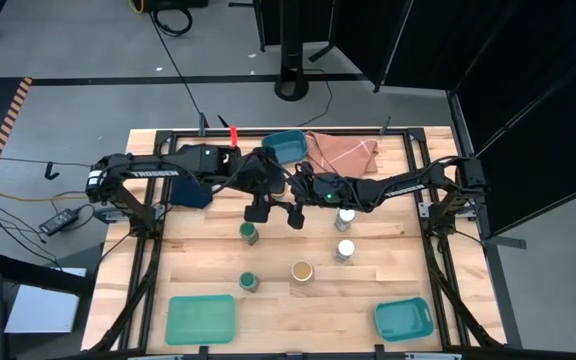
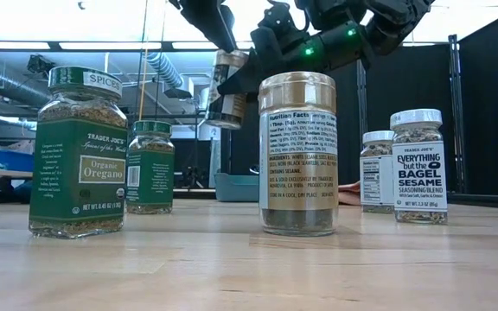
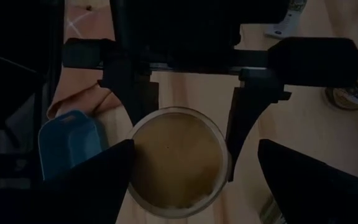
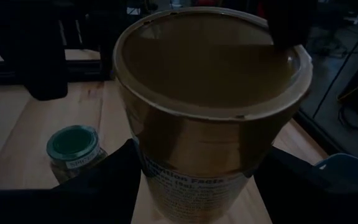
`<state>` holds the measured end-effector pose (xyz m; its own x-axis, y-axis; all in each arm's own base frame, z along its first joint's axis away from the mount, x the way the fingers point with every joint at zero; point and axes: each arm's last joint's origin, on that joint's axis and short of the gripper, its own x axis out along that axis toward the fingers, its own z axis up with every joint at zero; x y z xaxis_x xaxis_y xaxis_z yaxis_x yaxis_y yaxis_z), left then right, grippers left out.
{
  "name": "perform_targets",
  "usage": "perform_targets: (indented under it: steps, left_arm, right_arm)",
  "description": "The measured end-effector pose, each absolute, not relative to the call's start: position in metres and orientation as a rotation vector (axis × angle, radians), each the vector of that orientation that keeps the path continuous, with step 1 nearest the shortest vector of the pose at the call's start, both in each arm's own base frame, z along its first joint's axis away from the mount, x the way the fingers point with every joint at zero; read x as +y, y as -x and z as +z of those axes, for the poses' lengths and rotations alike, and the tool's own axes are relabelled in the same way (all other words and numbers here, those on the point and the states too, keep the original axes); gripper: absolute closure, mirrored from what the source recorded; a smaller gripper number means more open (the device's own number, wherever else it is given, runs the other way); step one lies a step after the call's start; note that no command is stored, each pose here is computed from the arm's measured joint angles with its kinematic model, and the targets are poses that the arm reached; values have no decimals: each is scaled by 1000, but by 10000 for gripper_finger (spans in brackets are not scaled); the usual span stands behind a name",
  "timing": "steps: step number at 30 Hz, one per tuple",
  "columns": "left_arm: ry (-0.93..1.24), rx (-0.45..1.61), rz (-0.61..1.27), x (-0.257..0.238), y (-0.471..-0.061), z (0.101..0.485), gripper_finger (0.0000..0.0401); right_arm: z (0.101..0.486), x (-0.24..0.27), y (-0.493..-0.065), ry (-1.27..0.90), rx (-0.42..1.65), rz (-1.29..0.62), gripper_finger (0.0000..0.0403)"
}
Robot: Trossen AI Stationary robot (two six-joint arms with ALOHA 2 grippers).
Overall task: Sort spices by type
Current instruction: Put the top brown seasoning bottle into the light green bin
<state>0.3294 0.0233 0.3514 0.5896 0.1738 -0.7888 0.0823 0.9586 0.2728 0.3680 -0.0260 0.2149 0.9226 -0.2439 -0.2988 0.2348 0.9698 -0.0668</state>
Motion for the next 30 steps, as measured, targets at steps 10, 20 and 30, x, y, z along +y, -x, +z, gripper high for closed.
perform_targets:
  steps: [10, 20, 30]
  left_arm:
    - [-343, 964, 143, 26, -327, 352, 54]
    - [-328, 956, 112, 25, -327, 353, 54]
    - [-301, 954, 71, 24, -328, 351, 54]
  right_arm:
    - [214, -26, -368, 32, 316, -247, 125]
    - [214, -26, -368, 25, 316, -243, 125]
    - [214, -25, -368, 41, 321, -239, 125]
